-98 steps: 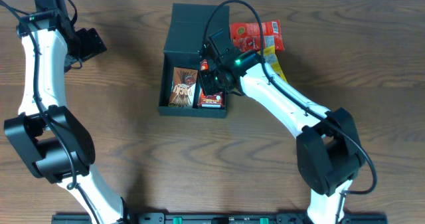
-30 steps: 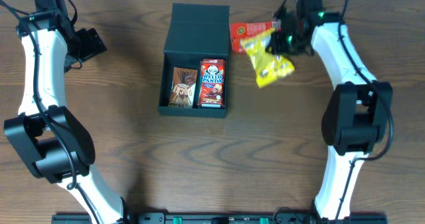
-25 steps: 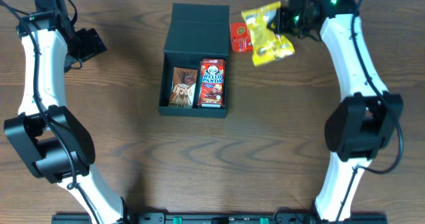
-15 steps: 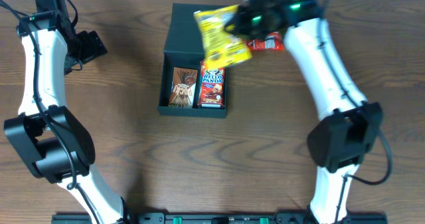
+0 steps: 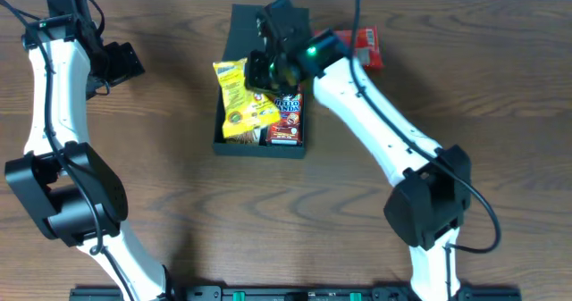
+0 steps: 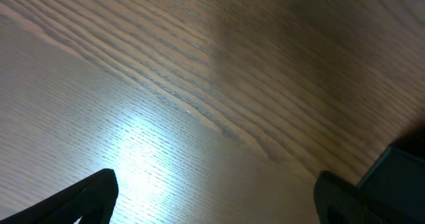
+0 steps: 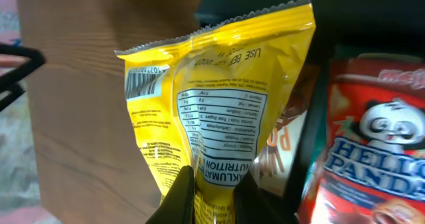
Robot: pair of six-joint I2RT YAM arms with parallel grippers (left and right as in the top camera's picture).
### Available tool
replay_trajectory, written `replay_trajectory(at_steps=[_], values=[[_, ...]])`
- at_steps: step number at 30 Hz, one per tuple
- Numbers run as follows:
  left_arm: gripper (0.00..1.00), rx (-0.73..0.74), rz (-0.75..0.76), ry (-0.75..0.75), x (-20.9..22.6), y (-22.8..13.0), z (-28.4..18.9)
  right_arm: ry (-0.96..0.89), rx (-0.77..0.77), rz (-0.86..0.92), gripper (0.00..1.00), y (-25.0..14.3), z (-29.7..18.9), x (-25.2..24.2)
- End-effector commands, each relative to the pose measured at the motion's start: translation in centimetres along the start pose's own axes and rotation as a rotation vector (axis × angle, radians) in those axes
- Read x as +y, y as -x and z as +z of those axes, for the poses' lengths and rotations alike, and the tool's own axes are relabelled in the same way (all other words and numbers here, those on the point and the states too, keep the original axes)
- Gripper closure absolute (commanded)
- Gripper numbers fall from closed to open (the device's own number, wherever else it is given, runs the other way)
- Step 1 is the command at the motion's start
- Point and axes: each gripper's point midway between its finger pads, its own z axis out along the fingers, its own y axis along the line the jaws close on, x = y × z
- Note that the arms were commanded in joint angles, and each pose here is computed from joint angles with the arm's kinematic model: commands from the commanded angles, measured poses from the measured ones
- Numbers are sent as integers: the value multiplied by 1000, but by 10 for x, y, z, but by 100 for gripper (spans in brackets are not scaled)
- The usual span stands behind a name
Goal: Pack container
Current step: 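Carry the yellow pouch into the black box and release it, then move the right gripper to the red snack pack and grasp its edge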
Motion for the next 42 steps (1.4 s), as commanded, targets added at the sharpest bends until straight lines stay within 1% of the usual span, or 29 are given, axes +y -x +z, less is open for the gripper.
replay_trajectory(at_steps=[1, 4, 10, 11, 12, 13, 14, 16, 17, 18, 19, 21, 22, 23, 24, 25, 26, 27, 28, 29, 30, 31, 32, 33, 35, 36, 38, 42], values=[[5, -24, -1, -40, 1, 6, -12, -34, 4, 124, 98, -9, 17, -12], [5, -22, -12, -55, 3, 7, -12, -9, 13, 133, 98, -13, 27, -13], [5, -23, -38, -55, 12, 9, -12, -41, -5, 122, 99, -15, 32, -18], [5, -23, -38, -55, 12, 9, -12, -41, -4, 109, 85, -15, 32, -18], [5, -23, -39, -56, 12, 9, -12, -41, -3, 98, 58, -15, 32, -19], [5, -23, -38, -56, 12, 9, -12, -41, -3, 88, 40, -15, 32, -18], [5, -23, -37, -56, 12, 9, -12, -40, -4, 87, 31, -15, 31, -19], [5, -23, -36, -56, 11, 9, -12, -36, -9, 86, 18, -13, 30, -18], [4, -22, -36, -56, 11, 9, -12, -34, -11, 80, 8, -12, 30, -18], [4, -22, -37, -56, 11, 9, -12, -24, -9, 64, 1, -11, 28, -17], [5, -20, -37, -56, 12, 8, -12, -19, -14, 47, 1, -9, 27, -16], [5, -16, -37, -55, 12, 7, -12, -6, -36, 11, 1, -2, 19, -13], [5, -15, -37, -55, 12, 7, -12, 3, -48, -10, 3, 2, 15, -11], [5, -13, -37, -54, 12, 7, -12, 13, -70, -42, 8, 8, 8, -7], [5, -11, -37, -54, 12, 6, -12, 24, -97, -92, 17, 14, 1, -3], [5, -11, -37, -53, 12, 6, -12, 27, -121, -135, 37, 19, -7, 0], [5, -10, -37, -53, 12, 6, -12, 15, -154, -176, 70, 26, -15, 0], [5, -9, -37, -53, 12, 6, -12, -15, -198, -205, 88, 34, -25, -3], [5, -8, -37, -52, 12, 6, -12, -64, -253, -218, 98, 46, -35, -12], [5, -8, -37, -52, 12, 5, -12, -126, -317, -227, 99, 60, -47, -23], [5, -8, -37, -52, 12, 5, -12, -174, -365, -234, 94, 74, -57, -35], [5, -8, -37, -52, 12, 5, -12, -205, -399, -258, 74, 88, -65, -46], [5, -8, -37, -52, 12, 5, -12, -213, -411, -295, 46, 98, -69, -54], [5, -8, -37, -52, 12, 5, -12, -235, -418, -341, 26, 110, -71, -67], [4, -8, -37, -53, 12, 6, -12, -310, -420, -407, 6, 134, -65, -106], [5, -8, -37, -52, 12, 6, -12, -334, -415, -420, 1, 142, -62, -121], [5, -8, -37, -52, 12, 5, -12, -377, -405, -422, 1, 156, -54, -154], [5, -3, -38, -51, 13, 4, -12, -429, -403, -446, 1, 175, -48, -194]])
